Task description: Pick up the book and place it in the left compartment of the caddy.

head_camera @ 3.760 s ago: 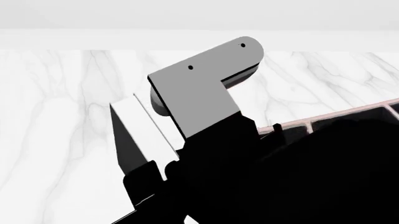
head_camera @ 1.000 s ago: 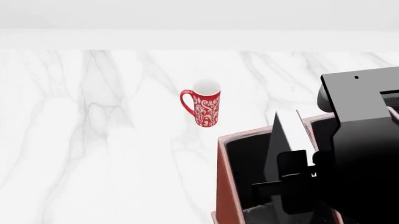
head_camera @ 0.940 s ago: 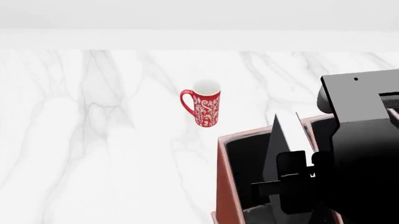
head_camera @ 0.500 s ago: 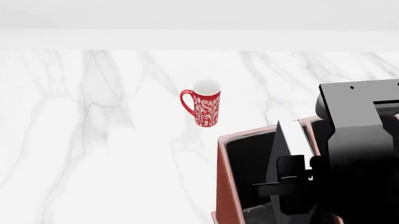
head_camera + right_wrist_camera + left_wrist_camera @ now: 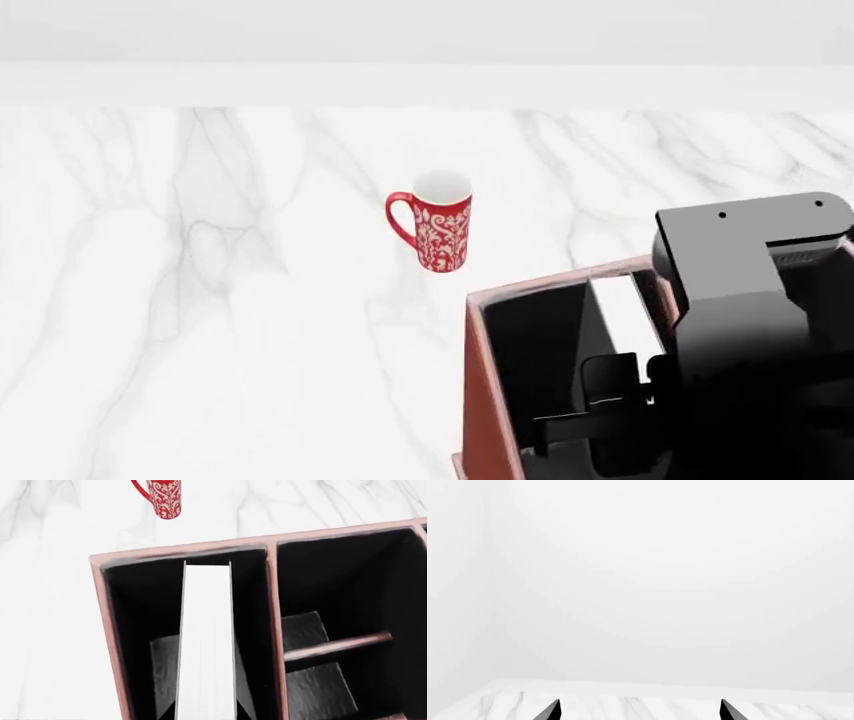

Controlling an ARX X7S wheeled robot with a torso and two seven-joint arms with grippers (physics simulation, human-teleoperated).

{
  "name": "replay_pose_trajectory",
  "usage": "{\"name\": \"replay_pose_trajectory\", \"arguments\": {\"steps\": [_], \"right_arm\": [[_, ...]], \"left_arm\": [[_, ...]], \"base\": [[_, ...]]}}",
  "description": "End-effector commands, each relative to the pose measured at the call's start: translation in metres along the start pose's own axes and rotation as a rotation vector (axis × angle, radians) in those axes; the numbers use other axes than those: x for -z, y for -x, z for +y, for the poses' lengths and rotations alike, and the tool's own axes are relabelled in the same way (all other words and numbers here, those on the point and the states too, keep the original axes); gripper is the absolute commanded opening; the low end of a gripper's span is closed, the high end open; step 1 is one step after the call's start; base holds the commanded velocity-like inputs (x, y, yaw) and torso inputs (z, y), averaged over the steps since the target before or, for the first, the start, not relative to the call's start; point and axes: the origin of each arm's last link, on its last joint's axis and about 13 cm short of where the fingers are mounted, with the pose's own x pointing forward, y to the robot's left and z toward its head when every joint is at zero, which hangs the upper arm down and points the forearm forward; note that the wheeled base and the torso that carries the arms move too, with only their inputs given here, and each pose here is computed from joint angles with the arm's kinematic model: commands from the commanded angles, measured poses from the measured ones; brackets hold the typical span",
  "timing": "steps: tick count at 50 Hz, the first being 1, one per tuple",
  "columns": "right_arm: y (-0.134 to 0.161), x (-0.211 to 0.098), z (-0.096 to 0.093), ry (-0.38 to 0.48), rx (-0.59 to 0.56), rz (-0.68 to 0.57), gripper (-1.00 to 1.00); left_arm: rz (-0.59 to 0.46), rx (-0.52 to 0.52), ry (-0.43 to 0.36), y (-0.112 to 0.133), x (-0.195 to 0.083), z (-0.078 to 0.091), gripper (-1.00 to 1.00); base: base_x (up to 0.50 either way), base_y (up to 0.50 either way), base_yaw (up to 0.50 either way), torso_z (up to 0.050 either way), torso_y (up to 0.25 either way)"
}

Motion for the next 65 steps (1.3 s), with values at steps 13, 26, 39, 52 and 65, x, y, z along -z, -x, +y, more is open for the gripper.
{"name": "replay_pose_trajectory", "arguments": {"steps": [13, 26, 39, 52, 65], "right_arm": [[-0.014, 0.007, -0.001, 0.047, 0.031, -0.029, -1.00], [-0.021, 0.011, -0.001, 0.047, 0.019, -0.016, -1.00], [-0.026, 0.014, -0.001, 0.051, 0.017, -0.013, -1.00], [-0.031, 0.017, -0.003, 0.097, -0.010, -0.034, -1.00], [-0.038, 0.021, -0.005, 0.093, -0.011, -0.023, -1.00]], "left_arm": [[0.000, -0.001, 0.001, 0.000, 0.000, 0.000, 1.00], [0.001, 0.000, 0.000, 0.000, 0.000, 0.000, 1.00], [0.001, 0.000, 0.001, 0.000, 0.000, 0.000, 1.00], [0.000, 0.001, 0.000, 0.000, 0.000, 0.000, 1.00], [0.000, 0.002, 0.000, 0.000, 0.000, 0.000, 1.00]], "base": [[0.00, 0.00, 0.00, 0.001, 0.001], [0.00, 0.00, 0.00, 0.000, 0.002], [0.00, 0.00, 0.00, 0.000, 0.001], [0.00, 0.00, 0.00, 0.001, 0.002], [0.00, 0.00, 0.00, 0.000, 0.002]]}}
